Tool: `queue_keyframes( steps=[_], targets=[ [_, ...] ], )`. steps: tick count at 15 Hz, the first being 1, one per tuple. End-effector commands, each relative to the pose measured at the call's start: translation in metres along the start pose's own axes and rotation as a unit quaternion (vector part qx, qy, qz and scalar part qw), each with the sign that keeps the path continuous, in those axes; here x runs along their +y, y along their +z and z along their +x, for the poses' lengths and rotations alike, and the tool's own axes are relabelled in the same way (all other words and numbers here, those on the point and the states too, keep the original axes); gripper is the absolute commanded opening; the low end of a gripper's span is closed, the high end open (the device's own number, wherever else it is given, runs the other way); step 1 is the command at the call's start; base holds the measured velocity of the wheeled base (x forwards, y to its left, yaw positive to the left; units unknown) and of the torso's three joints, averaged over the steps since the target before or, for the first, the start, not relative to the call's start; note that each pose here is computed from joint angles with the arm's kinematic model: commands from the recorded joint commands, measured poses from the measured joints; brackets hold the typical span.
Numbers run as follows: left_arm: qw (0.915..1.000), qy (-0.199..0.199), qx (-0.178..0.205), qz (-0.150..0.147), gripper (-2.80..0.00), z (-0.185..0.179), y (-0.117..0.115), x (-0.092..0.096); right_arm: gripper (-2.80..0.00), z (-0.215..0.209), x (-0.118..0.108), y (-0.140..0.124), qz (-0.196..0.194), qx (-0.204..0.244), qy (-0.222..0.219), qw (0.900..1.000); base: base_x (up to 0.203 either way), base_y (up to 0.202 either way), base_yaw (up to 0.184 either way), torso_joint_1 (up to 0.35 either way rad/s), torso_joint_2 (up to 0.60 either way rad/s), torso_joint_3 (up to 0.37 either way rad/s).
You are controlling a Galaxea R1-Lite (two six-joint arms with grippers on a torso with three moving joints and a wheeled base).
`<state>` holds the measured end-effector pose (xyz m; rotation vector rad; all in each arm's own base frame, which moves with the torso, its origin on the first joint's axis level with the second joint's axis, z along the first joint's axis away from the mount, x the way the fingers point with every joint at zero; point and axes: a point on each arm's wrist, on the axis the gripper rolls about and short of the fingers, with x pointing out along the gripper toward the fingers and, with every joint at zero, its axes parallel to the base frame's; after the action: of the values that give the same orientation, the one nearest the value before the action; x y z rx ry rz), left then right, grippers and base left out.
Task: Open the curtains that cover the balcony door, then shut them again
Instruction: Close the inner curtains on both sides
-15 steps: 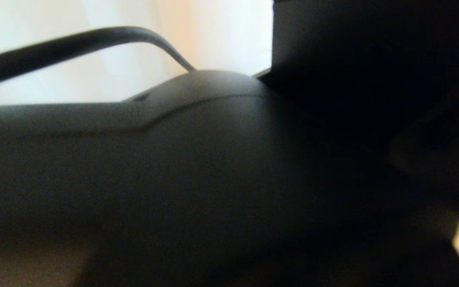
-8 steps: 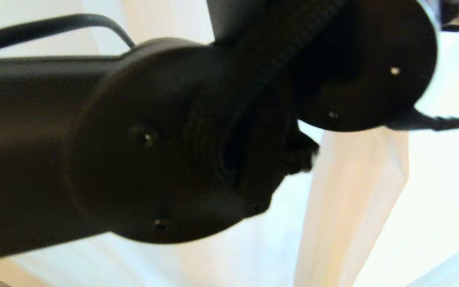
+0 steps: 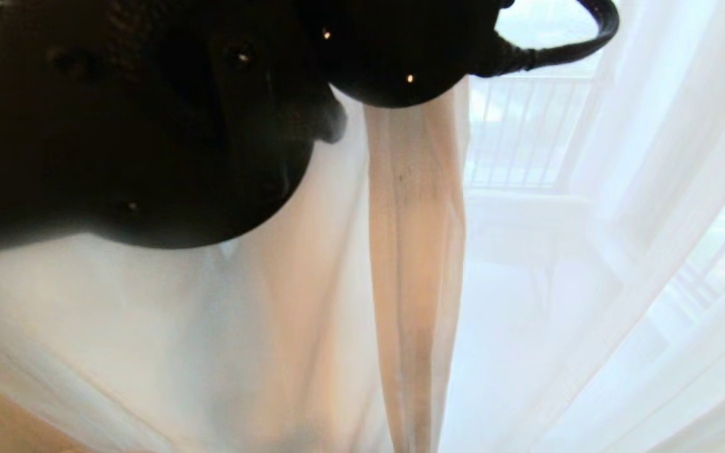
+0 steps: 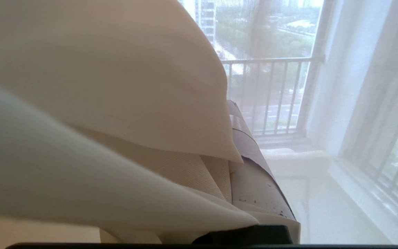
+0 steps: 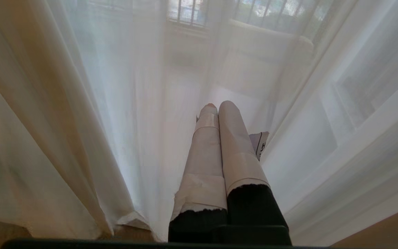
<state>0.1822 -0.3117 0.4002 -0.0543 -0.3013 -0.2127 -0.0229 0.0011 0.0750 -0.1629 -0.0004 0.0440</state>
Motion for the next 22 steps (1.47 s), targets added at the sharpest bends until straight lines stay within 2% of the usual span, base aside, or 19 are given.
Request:
queue_keyframes(
  steps=[1, 3, 5, 7, 11, 12, 17, 19, 22],
  targets=[
    [0.9994, 0.031, 0.005, 0.011, -2.8, -0.002, 0.012, 0.015, -2.8, 0.0, 0.0, 0.0, -0.001, 0.001, 0.0, 1.0, 0.0, 0.0, 0.0, 0.0, 0.0, 0.0],
    [0.9959, 0.08, 0.025, 0.034, -2.8, 0.001, 0.014, 0.027, -2.8, 0.0, 0.0, 0.0, -0.001, 0.001, 0.0, 1.0, 0.0, 0.0, 0.0, 0.0, 0.0, 0.0],
    [0.9933, 0.105, 0.032, 0.038, -2.8, 0.001, 0.016, 0.035, -2.8, 0.0, 0.0, 0.0, -0.001, 0.001, 0.0, 1.0, 0.0, 0.0, 0.0, 0.0, 0.0, 0.0],
    [0.9915, 0.111, 0.044, 0.052, -2.8, -0.002, 0.011, 0.041, -2.8, 0.0, 0.0, 0.0, -0.001, 0.001, 0.0, 1.0, 0.0, 0.0, 0.0, 0.0, 0.0, 0.0],
    [0.9913, 0.111, 0.047, 0.054, -2.8, -0.005, 0.01, 0.043, -2.8, 0.0, 0.0, 0.0, -0.001, 0.001, 0.0, 1.0, 0.0, 0.0, 0.0, 0.0, 0.0, 0.0],
    [0.9913, 0.111, 0.047, 0.054, 0.0, -0.004, 0.01, 0.042, -2.8, 0.0, 0.0, 0.0, -0.001, 0.001, 0.0, 1.0, 0.0, 0.0, 0.0, 0.0, 0.0, 0.0],
    [0.9917, 0.107, 0.048, 0.053, 0.0, -0.012, 0.013, 0.05, -2.8, 0.0, 0.0, 0.0, -0.001, 0.001, 0.0, 1.0, 0.0, 0.0, 0.0, 0.0, 0.0, 0.0],
    [0.9908, 0.101, 0.058, 0.067, 0.0, -0.024, 0.012, 0.062, -2.8, 0.0, 0.0, 0.0, -0.001, 0.001, 0.0, 1.0, 0.0, 0.0, 0.0, 0.0, 0.0, 0.0],
    [0.9863, 0.09, 0.089, 0.107, 0.0, -0.053, 0.001, 0.088, -2.8, 0.0, 0.0, 0.0, -0.001, 0.001, 0.0, 1.0, 0.0, 0.0, 0.0, 0.0, 0.0, 0.0]
  ],
)
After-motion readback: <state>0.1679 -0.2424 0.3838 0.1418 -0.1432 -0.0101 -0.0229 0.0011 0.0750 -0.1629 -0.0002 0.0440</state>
